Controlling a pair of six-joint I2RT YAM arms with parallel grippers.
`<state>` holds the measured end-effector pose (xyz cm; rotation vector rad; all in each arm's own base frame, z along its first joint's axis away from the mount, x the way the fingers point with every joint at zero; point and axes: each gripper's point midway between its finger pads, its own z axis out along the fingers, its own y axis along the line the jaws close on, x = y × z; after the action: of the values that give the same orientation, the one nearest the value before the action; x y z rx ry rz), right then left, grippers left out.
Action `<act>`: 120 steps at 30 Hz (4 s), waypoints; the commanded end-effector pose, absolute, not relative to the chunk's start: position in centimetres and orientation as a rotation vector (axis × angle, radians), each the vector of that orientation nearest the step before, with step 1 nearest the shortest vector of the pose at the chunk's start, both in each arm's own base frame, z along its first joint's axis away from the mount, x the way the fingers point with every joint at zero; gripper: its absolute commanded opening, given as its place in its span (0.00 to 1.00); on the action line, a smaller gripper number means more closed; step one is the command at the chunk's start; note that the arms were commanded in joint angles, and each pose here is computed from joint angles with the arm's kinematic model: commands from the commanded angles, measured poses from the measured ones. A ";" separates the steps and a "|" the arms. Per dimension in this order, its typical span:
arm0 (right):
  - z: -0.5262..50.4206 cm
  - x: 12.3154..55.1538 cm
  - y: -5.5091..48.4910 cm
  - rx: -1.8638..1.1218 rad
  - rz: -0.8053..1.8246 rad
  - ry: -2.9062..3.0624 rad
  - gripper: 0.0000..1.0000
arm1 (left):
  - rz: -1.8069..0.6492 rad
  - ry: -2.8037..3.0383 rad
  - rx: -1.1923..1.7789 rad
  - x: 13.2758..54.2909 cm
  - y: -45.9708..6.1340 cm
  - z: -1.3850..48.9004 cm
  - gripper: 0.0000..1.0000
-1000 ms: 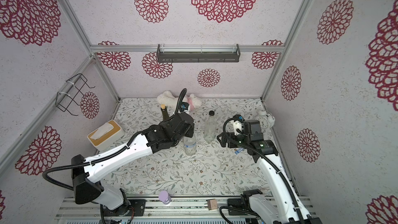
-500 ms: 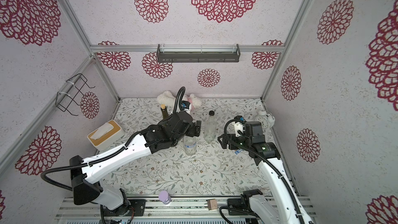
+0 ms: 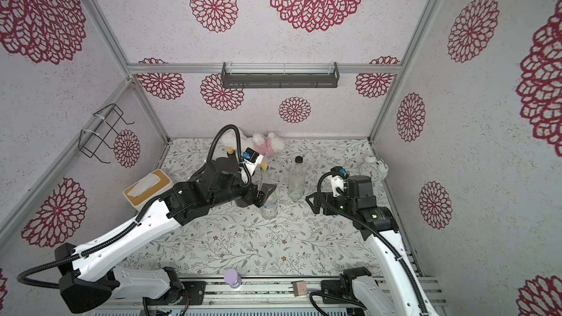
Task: Remove the label from the bottle
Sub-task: Adjust the bottle at the center of the board.
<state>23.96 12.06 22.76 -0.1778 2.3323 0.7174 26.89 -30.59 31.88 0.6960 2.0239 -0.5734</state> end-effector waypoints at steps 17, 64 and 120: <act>23.4 25.3 11.7 -0.113 0.690 2.324 0.93 | -0.698 1.949 0.853 29.9 -30.8 30.2 0.89; 24.2 26.1 11.5 -0.145 0.632 2.276 0.90 | -0.377 1.940 0.472 35.2 -33.6 33.9 0.21; 23.6 24.6 13.2 -0.258 0.659 2.331 0.95 | -0.491 2.054 0.611 28.5 -35.0 32.9 1.00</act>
<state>25.16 13.30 22.41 -0.2117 2.3477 0.6788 29.71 -34.74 32.54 0.4739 2.0555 -0.4056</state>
